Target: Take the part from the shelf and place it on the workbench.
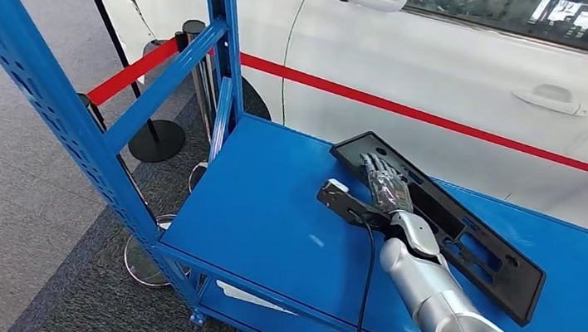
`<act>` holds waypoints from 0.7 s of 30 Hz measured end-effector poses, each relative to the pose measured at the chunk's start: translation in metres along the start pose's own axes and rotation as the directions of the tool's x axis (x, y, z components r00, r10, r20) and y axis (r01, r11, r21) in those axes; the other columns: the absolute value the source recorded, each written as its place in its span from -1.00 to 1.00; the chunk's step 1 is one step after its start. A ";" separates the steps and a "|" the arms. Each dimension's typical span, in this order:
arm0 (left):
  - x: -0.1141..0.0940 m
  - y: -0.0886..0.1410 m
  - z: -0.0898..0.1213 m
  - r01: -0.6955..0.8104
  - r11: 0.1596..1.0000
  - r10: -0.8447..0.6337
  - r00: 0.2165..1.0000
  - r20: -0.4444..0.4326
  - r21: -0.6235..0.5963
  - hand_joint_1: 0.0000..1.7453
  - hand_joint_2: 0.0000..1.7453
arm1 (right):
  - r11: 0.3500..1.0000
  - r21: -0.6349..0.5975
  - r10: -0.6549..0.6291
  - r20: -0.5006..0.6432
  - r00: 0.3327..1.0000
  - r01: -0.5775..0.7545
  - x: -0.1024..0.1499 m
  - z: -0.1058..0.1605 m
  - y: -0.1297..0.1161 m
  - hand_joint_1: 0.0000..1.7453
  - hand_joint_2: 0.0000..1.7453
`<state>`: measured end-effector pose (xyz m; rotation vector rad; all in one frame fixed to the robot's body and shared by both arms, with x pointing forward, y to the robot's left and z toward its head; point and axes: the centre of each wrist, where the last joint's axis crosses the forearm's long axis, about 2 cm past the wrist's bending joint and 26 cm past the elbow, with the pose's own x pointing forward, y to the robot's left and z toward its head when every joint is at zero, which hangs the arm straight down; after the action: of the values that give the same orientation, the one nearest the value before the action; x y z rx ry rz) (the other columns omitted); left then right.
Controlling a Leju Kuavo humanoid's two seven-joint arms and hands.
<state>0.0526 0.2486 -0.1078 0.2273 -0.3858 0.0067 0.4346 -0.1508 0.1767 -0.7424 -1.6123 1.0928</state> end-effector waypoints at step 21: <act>-0.001 -0.001 0.000 0.051 0.998 -0.049 0.997 0.065 -0.028 -1.00 1.00 | 1.000 -0.021 -0.003 0.016 1.000 0.003 0.000 0.002 0.002 -1.00 1.00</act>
<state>0.0516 0.2478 -0.1079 0.2084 -0.4438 -0.0555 0.4324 -0.1512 0.1749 -0.7463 -1.6398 1.0837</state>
